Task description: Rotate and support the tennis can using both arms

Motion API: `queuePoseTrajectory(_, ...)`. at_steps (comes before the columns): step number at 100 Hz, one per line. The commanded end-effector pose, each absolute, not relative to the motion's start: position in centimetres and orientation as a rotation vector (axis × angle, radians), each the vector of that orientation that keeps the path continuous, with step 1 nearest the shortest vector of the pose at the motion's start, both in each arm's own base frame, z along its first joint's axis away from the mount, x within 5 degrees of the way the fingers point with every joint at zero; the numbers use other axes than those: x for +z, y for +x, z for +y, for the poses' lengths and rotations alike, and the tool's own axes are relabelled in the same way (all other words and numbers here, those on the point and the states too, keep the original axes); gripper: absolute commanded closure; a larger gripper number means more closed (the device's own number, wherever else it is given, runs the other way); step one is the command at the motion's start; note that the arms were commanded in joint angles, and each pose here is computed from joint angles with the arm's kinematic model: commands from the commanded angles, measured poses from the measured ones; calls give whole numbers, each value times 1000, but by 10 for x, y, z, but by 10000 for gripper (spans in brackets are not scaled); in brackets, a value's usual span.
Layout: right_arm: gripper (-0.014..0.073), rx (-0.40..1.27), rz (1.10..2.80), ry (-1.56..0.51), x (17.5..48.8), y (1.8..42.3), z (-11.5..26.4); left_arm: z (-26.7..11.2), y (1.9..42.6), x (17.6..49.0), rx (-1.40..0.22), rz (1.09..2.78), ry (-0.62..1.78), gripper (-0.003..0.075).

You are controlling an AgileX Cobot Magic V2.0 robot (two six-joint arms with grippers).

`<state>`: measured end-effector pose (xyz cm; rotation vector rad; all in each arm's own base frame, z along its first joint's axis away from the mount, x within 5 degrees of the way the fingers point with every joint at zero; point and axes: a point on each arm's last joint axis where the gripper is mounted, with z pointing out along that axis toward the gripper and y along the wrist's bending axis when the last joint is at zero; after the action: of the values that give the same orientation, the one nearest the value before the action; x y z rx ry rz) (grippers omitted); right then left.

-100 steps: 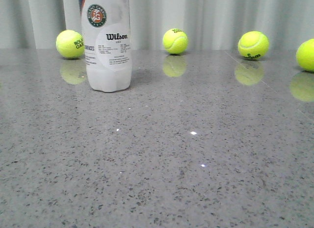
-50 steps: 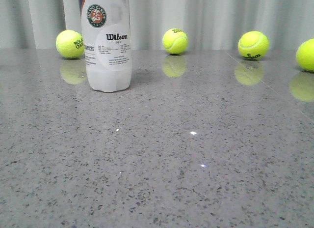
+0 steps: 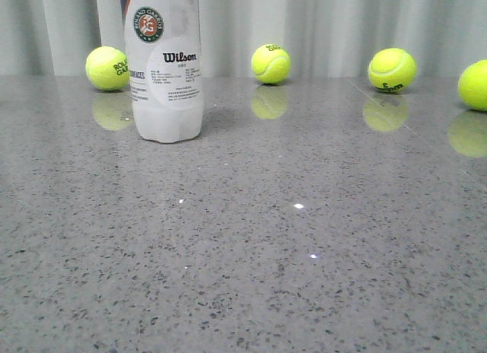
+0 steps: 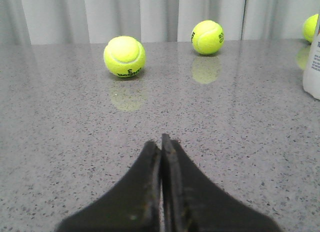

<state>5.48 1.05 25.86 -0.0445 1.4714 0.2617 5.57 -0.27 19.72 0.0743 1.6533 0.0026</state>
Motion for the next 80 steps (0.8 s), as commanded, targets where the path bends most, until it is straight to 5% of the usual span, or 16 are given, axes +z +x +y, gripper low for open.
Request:
queuePoseTrajectory(1, 656, 186, 1366, -23, 264, 56, 8, -3, 55, 191, -8, 1592, 65, 739)
queuePoseTrajectory(36, 656, 10, 1457, 68, 210, 63, -2, -3, 55, 191, -8, 1592, 65, 739)
queuePoseTrajectory(80, 656, -29, 1420, 43, 211, 55, -2, -3, 55, 191, -8, 1592, 65, 739)
